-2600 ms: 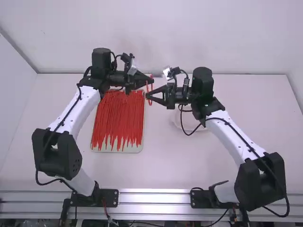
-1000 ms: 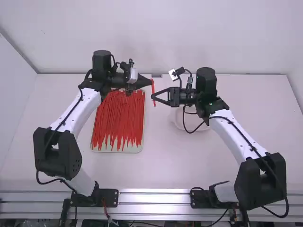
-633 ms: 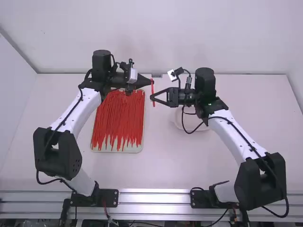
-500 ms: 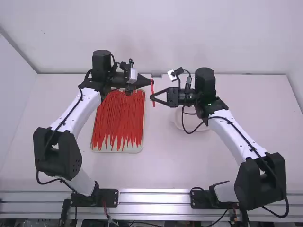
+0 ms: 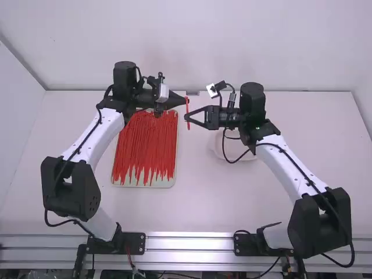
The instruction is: Fasten the cable tie
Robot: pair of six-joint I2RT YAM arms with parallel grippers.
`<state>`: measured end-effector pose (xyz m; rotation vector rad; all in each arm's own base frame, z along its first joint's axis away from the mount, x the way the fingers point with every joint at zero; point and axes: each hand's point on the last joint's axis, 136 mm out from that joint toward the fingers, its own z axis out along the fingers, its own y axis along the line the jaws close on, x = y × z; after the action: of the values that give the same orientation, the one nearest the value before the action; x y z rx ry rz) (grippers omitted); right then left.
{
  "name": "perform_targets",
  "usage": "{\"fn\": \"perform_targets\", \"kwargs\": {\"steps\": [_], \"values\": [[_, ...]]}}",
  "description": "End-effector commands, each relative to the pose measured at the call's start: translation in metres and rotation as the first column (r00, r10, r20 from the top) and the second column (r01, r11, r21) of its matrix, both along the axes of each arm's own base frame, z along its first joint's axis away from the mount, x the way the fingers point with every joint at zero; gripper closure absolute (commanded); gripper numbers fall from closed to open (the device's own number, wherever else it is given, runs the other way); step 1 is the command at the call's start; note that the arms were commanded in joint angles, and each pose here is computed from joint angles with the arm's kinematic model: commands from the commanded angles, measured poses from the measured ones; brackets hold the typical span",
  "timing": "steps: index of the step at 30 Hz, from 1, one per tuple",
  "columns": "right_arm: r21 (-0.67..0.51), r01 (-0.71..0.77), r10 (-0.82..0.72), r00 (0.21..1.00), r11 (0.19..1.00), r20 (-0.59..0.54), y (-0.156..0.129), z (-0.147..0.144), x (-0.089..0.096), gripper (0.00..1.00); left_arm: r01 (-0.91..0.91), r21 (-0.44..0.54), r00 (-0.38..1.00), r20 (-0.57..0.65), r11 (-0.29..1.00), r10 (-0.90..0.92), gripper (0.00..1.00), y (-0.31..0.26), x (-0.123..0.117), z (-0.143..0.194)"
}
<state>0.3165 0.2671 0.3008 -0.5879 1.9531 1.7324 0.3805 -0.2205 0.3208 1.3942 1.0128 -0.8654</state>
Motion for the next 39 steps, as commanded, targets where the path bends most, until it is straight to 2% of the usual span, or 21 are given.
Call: {"fn": "perform_targets", "kwargs": {"steps": [1,11,22,25,39], "values": [[-0.003,0.006,-0.006,1.000,1.000,-0.016,-0.001,-0.004,0.002,1.00,0.032,-0.010,0.999,0.021,0.999,-0.032,0.98,-0.002,-0.006,0.002],[-0.005,0.040,-0.040,0.997,0.999,-0.064,-0.002,-0.005,0.007,1.00,0.047,-0.009,0.999,0.022,0.999,-0.047,0.98,-0.008,-0.010,0.002],[0.018,0.073,-0.072,0.996,0.997,-0.053,-0.002,0.005,0.015,1.00,0.082,-0.010,0.997,0.019,0.997,-0.081,0.98,-0.019,-0.018,0.002],[0.021,0.099,-0.096,0.991,0.995,-0.090,-0.010,0.005,0.021,1.00,0.076,-0.010,0.997,0.018,0.997,-0.076,0.98,-0.018,-0.017,0.002],[0.031,0.139,-0.137,0.987,0.990,-0.082,-0.021,0.009,0.031,1.00,0.106,-0.023,0.994,0.014,0.994,-0.106,0.98,-0.017,-0.022,0.004]]}}
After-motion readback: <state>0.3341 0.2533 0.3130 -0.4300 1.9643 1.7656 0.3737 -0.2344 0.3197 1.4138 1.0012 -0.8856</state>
